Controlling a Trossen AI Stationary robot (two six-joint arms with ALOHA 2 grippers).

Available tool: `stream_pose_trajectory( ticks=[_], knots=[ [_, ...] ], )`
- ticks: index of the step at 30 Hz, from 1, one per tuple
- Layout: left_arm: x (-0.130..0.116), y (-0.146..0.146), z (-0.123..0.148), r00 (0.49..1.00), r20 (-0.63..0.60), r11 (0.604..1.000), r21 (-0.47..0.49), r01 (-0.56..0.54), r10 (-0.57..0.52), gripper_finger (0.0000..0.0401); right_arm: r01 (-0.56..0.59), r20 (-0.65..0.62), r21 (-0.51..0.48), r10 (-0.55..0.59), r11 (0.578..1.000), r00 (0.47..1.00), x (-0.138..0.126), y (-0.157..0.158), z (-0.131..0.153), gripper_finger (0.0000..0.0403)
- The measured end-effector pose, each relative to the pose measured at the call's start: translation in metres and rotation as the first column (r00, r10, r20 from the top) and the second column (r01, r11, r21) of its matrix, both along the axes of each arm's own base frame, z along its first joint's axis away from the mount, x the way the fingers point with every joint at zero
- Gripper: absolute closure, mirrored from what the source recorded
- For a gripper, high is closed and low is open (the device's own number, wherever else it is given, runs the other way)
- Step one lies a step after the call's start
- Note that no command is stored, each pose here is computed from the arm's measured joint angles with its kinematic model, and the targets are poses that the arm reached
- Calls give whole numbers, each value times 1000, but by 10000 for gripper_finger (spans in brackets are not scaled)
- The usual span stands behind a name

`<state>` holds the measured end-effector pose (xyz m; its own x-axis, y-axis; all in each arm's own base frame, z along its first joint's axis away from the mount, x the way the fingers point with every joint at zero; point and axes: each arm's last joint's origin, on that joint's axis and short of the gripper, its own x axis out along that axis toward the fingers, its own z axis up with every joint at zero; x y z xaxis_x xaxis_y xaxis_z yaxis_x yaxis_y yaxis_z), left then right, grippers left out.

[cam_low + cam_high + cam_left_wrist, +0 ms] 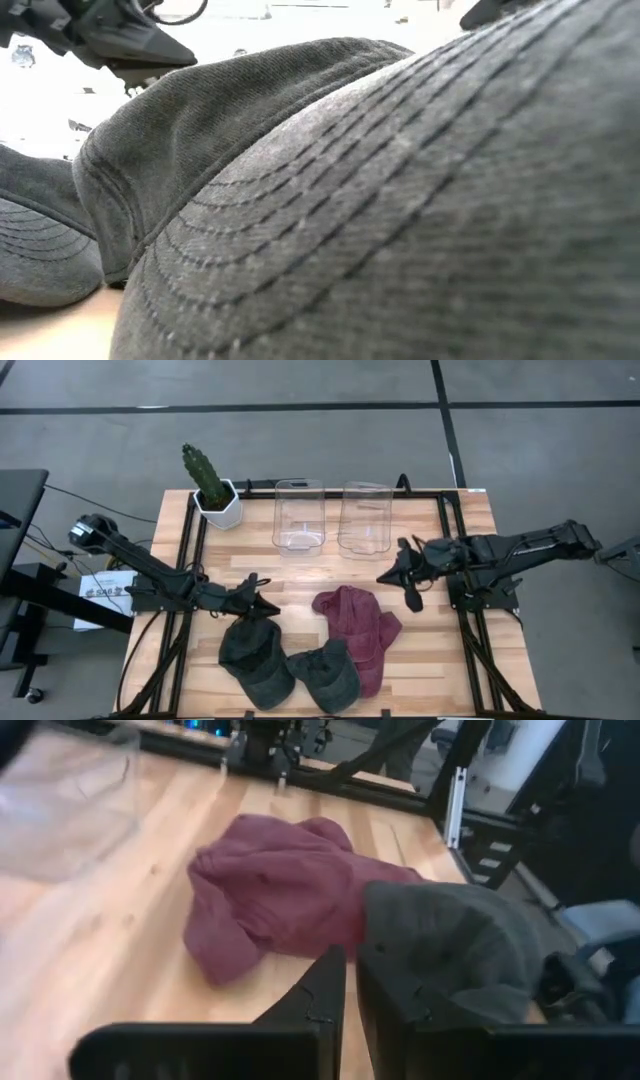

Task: Pick & Place hat
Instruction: Put the top maroon head cap into the right transparent bin

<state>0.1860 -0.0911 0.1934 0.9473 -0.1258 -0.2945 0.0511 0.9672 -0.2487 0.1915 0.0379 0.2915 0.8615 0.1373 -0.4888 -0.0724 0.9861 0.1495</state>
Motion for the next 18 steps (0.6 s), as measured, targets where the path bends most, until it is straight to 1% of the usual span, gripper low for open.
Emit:
stream_pose_trajectory(
  ticks=[3,8,10,13,18],
  knots=[
    [-4,-3,-5,1000,-29,996,-86,-10,7,375,10,9,-13,-10,1000,1000,1,14,-1,403],
    [-9,-6,-12,998,-67,986,-167,-23,12,375,82,4,-106,-82,991,997,1,38,-9,403],
    [-10,-7,-13,998,-69,985,-173,-19,7,375,78,-9,-117,-80,990,997,1,49,-14,403],
    [-11,-8,-12,998,-64,985,-170,-24,13,375,34,-48,-94,-38,995,998,0,66,-22,403],
    [-10,-7,-9,994,-12,985,-132,-108,107,375,-25,-104,-68,17,997,994,-1,94,-37,403]
  ],
)
